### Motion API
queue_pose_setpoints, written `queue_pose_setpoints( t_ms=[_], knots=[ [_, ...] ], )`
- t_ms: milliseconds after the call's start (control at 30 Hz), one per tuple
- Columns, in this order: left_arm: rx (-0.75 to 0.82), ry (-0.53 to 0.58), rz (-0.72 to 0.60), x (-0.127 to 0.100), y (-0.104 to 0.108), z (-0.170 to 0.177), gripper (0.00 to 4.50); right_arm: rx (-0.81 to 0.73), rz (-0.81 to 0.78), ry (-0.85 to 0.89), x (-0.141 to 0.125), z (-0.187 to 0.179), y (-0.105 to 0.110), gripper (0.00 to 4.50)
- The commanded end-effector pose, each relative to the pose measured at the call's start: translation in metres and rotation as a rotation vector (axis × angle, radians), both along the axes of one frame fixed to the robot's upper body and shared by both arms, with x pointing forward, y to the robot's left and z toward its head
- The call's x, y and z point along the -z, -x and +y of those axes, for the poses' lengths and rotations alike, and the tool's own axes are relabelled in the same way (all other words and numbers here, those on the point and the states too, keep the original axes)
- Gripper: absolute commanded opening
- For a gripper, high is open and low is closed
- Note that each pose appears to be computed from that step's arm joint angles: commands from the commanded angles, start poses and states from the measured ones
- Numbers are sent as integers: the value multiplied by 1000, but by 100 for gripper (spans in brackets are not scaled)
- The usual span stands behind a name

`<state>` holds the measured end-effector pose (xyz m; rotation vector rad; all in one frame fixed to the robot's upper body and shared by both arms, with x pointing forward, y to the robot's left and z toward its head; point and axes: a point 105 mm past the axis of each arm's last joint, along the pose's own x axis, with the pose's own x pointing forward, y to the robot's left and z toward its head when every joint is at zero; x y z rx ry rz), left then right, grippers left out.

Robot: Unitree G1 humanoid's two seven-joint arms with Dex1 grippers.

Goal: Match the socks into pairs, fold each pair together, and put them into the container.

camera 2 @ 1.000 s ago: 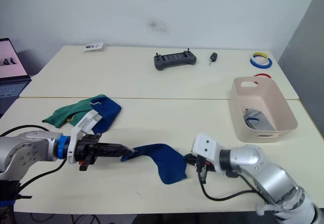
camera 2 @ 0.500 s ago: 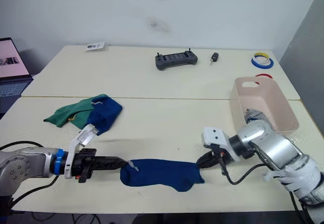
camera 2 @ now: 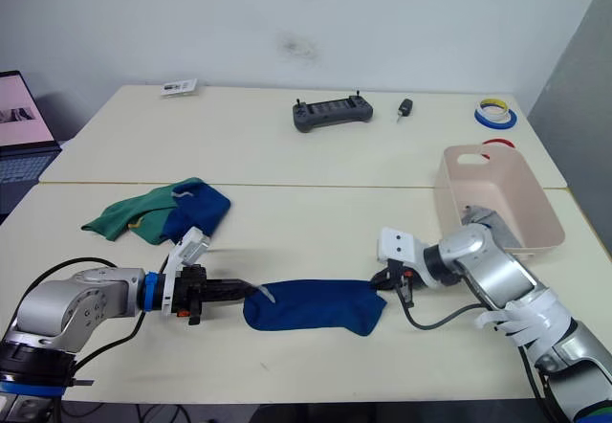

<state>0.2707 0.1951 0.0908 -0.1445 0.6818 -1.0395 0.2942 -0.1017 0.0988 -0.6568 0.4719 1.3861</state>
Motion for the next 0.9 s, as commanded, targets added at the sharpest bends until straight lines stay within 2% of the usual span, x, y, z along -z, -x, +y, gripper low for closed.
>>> queue_pose_setpoints(
  t_ms=[33, 233, 333, 400, 667, 767, 900],
  knots=[
    [5, -1, -39, -3, -6, 1, 0, 15, -87, -5, -14, -3, -8, 70],
    [11, 1, -113, -3, -12, 0, 0, 92, -142, -7, -27, -22, -12, 278],
    [17, 12, -143, -3, -14, -1, 0, 139, -209, -102, -48, -29, -7, 386],
    [21, 18, -149, -3, -13, -1, 0, 148, -219, -131, -51, -29, 0, 447],
    [24, 34, -149, -4, -12, 1, 0, 155, -206, -233, -45, -9, 28, 447],
    [26, 5, -190, -4, -15, 6, 62, 152, -199, -254, -45, -2, 36, 450],
    [-15, -3, -237, -10, -19, 16, 184, 159, -212, -260, -43, 1, 41, 450]
  ],
)
